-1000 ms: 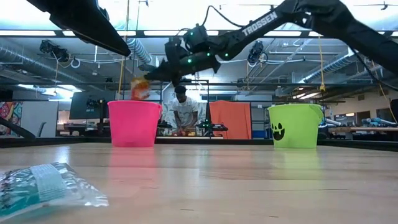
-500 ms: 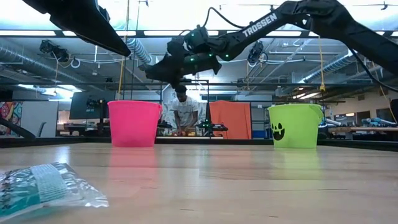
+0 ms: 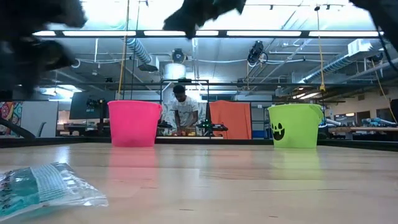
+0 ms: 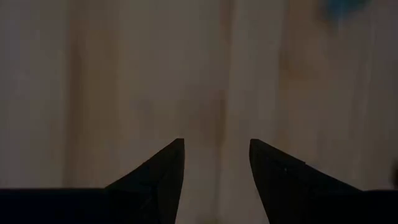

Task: Sort candy by brand, put in halloween buckets
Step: Put the gold red candy into the pink bucket

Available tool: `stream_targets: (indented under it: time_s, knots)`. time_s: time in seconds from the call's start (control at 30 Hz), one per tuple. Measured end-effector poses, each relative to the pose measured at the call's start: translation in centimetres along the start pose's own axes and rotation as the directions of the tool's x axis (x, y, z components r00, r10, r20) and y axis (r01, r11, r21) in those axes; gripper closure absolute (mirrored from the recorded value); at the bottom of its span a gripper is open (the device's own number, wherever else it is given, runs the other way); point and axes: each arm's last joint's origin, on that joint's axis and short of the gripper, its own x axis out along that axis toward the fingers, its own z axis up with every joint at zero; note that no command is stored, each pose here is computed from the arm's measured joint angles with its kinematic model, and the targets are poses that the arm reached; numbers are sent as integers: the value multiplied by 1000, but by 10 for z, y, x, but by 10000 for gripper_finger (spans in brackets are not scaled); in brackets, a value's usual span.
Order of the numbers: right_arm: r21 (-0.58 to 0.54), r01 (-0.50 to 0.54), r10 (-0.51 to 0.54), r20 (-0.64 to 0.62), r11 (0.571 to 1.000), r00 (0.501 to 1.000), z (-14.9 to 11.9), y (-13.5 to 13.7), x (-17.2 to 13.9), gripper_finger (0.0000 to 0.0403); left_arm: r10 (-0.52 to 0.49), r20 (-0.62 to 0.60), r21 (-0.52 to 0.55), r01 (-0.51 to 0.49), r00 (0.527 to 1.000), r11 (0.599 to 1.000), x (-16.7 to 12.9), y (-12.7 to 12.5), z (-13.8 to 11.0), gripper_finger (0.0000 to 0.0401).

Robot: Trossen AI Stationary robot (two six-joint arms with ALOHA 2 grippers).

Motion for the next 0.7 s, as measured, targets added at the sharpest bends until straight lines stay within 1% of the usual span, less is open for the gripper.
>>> stream_targets:
  time_s: [0.07, 0.13, 0.2, 0.27, 0.43, 0.6, 0.7]
  knots:
    - [-17, 11, -11, -16, 1000, 1000, 12, 19, -13, 235, -29, -129, -37, 25, 991, 999, -4, 1, -7, 213]
    - [-28, 28, -29, -29, 999, 999, 20, 34, -24, 235, -56, -232, -76, 40, 971, 996, -11, 0, -11, 213]
    - [-36, 63, -65, -39, 997, 997, 25, 46, -31, 235, -66, -308, -105, 35, 949, 994, -18, -2, -16, 213]
    - [-40, 93, -95, -54, 995, 994, 25, 56, -36, 235, -84, -349, -138, 37, 933, 990, -24, -8, -19, 213]
    - [-42, 154, -157, -93, 987, 983, 18, 73, -44, 235, -132, -361, -188, 67, 923, 980, -29, -28, -34, 213]
    - [-33, 165, -167, -79, 986, 983, 9, 81, -49, 235, -88, -363, -234, 1, 927, 972, -32, -37, -48, 213]
    - [-24, 167, -168, -60, 986, 984, 7, 84, -54, 235, -86, -367, -257, -12, 926, 966, -31, -39, -52, 209]
